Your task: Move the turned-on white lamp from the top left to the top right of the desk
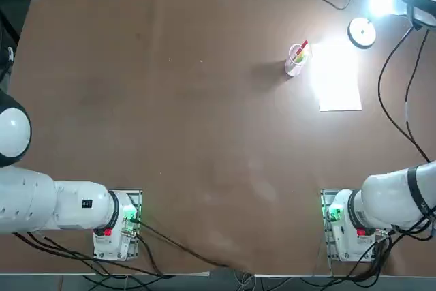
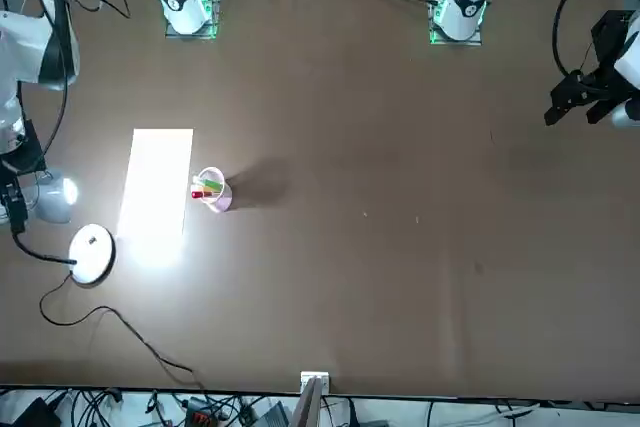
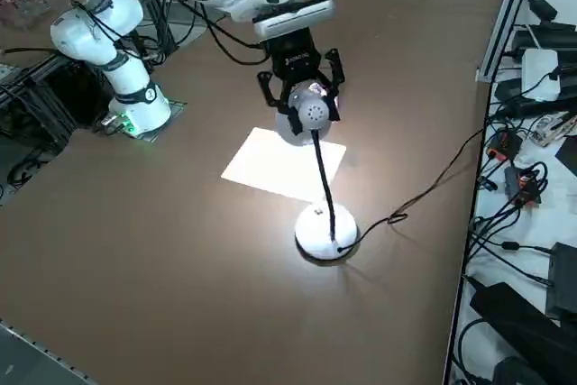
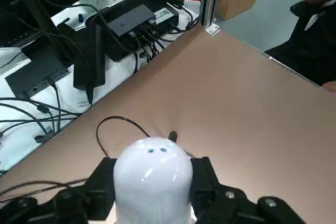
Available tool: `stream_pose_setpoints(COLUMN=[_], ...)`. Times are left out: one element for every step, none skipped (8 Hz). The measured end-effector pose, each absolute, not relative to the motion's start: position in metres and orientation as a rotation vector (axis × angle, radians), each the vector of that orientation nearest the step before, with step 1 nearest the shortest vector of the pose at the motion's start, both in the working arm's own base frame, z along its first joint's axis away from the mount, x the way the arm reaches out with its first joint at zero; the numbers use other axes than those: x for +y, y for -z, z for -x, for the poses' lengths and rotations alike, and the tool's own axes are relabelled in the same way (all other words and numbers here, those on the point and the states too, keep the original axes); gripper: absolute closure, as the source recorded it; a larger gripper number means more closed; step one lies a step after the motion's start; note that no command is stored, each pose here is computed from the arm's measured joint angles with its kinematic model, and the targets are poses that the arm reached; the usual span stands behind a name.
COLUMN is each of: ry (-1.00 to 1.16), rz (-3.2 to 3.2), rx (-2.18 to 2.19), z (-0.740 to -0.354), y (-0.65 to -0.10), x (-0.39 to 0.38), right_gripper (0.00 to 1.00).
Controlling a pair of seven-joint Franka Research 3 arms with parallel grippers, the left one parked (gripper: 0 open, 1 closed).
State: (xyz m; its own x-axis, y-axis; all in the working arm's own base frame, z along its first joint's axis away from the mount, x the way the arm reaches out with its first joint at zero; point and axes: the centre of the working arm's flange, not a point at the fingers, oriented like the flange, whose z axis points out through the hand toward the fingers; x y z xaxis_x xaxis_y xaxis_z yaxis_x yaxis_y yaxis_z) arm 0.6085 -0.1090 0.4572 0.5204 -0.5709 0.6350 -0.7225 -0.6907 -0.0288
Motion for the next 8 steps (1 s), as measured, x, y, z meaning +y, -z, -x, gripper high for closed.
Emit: stream_pose_setpoints(ry=[-0.924,-0.925,-0.923,-0.925,-0.926,-0.927,-0.929,-0.929], rz=[-2.523,-2.525,-2.527,-2.526,-2.524,-2.522,-2.520,-2.519], rx=[-1.089,-1.089,-1.090,-1.097,-1.103,-1.097,-1.104,-1.115], z=[-0.6074,-0.6067,-0.6062,-0.6060,-0.6056,-0.6045,-0.6030,-0.6016], y=[-0.4552,-0.4538,-0.4522,-0.4522,-0.4518,-0.4511,-0.4501,-0.4485], x=[-0.1112,-0.1118,-0.1115,-0.1112,-0.1108,-0.1100,-0.1086,-0.1063], right_gripper=[0.27,0.27,0.27,0.27,0.27,0.27,0.27,0.27])
